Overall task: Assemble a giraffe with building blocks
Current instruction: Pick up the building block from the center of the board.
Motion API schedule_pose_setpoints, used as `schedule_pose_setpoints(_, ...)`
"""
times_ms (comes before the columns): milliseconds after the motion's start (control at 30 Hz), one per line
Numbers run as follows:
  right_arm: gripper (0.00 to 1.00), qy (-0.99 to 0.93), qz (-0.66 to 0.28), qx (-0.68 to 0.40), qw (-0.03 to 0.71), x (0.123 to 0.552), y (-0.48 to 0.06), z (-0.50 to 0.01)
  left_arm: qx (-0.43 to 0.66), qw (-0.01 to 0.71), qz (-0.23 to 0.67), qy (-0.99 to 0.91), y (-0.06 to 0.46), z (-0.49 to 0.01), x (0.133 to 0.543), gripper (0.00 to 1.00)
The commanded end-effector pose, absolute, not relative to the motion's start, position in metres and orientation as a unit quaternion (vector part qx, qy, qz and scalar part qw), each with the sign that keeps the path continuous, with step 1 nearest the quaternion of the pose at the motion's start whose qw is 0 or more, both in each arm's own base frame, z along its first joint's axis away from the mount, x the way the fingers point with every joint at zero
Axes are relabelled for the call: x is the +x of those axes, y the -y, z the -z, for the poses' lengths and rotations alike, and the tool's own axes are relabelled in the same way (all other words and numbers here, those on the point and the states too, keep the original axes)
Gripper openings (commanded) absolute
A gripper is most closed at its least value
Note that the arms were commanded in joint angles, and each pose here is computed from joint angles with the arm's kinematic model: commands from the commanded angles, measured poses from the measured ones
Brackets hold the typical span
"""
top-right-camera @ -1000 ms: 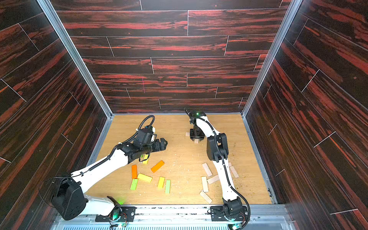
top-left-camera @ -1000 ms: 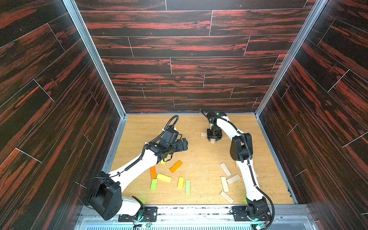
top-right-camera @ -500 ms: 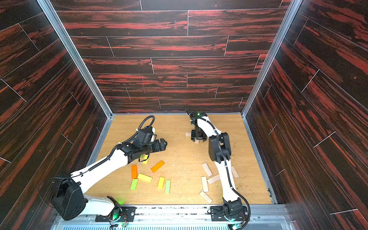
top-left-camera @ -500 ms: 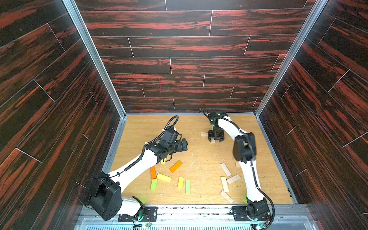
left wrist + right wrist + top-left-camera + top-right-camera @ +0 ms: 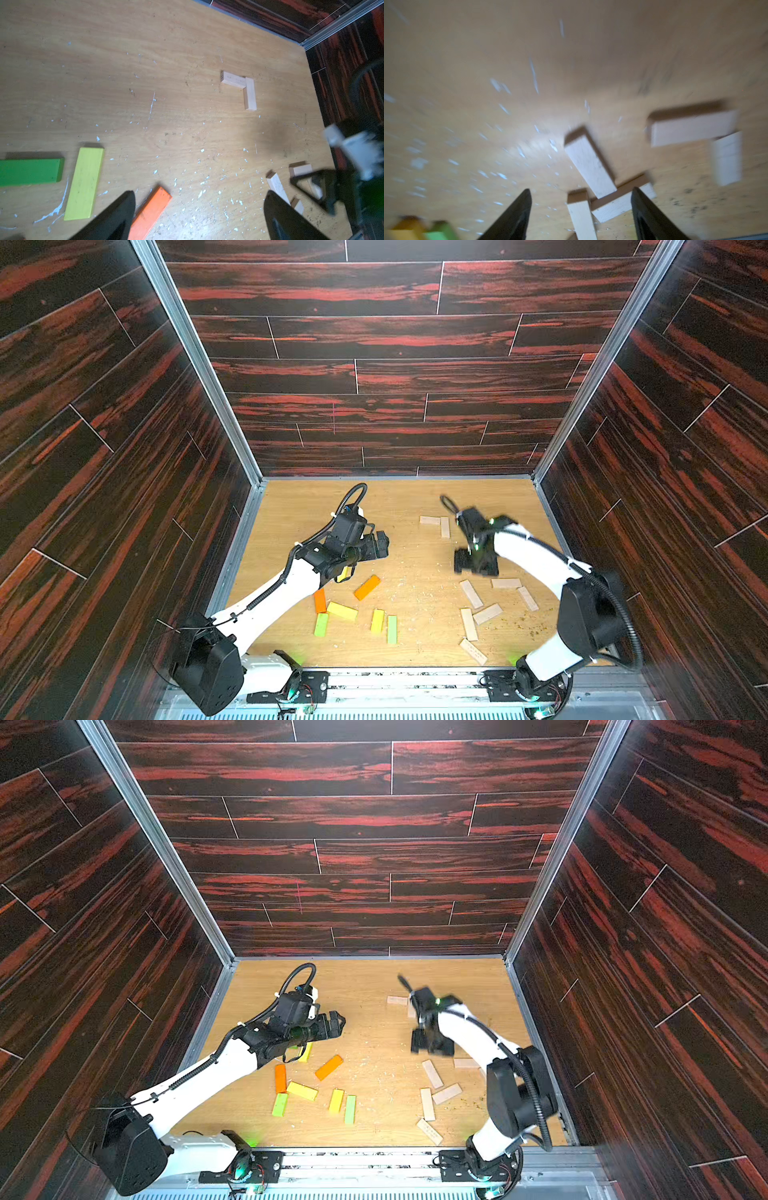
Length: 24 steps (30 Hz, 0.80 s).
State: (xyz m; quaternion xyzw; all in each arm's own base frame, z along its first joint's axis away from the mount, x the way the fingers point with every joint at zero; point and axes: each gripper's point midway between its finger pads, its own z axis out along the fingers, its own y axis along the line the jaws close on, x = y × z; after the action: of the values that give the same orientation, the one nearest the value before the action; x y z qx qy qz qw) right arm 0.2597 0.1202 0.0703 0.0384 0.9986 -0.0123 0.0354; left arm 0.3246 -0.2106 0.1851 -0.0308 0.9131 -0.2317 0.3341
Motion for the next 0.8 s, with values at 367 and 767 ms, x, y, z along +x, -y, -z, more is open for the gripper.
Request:
schedule_pose_setpoints(367, 0.79, -0.999, -0.011, 0.024, 0.020, 0.245, -0.131, -0.024, -0.035, 0.333, 0.229, -0.914, 0.202, -0.187, 0.316, 0.99)
schedule_pose_setpoints(767, 0.79, -0.999, 0.022, 0.027, 0.002, 0.232, -0.111, -0.012, -0.038, 0.327, 0.231, -0.916, 0.205, -0.183, 0.318, 0.98)
